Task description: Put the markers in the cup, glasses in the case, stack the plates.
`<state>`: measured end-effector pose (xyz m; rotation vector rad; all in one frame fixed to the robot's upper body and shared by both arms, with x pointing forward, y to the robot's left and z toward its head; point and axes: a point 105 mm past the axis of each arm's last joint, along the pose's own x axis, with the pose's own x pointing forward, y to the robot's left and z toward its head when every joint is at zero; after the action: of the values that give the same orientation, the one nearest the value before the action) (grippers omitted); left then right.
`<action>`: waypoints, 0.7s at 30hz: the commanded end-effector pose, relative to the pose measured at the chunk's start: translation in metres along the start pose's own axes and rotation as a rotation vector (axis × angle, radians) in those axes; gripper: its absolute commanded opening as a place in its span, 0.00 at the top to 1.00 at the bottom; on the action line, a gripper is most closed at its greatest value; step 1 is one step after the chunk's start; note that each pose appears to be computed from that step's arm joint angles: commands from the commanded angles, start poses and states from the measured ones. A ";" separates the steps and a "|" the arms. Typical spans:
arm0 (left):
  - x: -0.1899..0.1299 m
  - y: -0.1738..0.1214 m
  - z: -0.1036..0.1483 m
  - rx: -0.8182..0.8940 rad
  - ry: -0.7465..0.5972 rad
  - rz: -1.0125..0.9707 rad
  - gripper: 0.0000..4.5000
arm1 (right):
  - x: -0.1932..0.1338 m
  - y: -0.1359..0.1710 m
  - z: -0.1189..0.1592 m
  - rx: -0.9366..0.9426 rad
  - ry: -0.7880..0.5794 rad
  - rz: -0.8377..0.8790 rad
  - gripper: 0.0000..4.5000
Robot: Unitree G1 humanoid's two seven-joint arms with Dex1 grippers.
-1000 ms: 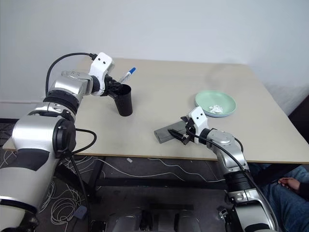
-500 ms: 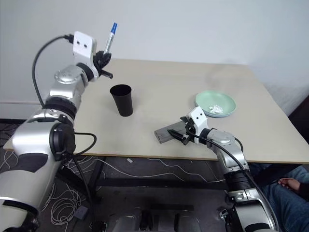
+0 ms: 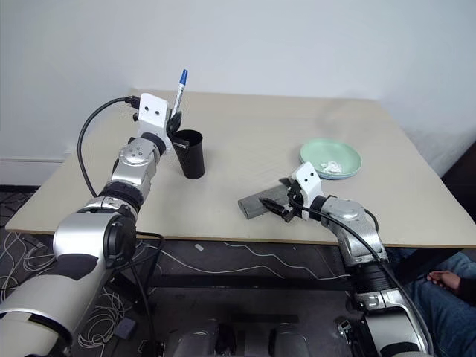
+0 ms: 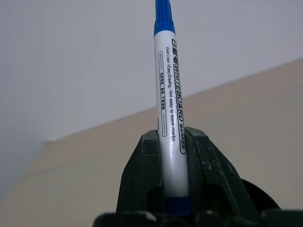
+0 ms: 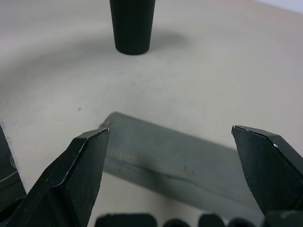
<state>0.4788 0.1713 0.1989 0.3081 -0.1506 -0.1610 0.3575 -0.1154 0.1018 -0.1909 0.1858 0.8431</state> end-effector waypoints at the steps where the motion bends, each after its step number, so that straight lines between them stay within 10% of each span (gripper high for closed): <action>1: 0.003 0.001 0.015 0.019 -0.054 0.011 0.95 | -0.006 -0.003 0.019 -0.041 -0.056 -0.021 0.00; 12: 0.004 -0.004 0.015 0.026 -0.050 0.013 0.95 | -0.007 -0.002 0.020 -0.042 -0.055 -0.021 0.00; 21: 0.004 -0.008 0.014 0.041 -0.052 0.019 0.37 | -0.009 -0.001 0.019 -0.043 -0.051 -0.025 0.00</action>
<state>0.4795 0.1631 0.1953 0.3299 -0.1510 -0.1461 0.3514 -0.1148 0.1014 -0.1944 0.1846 0.8428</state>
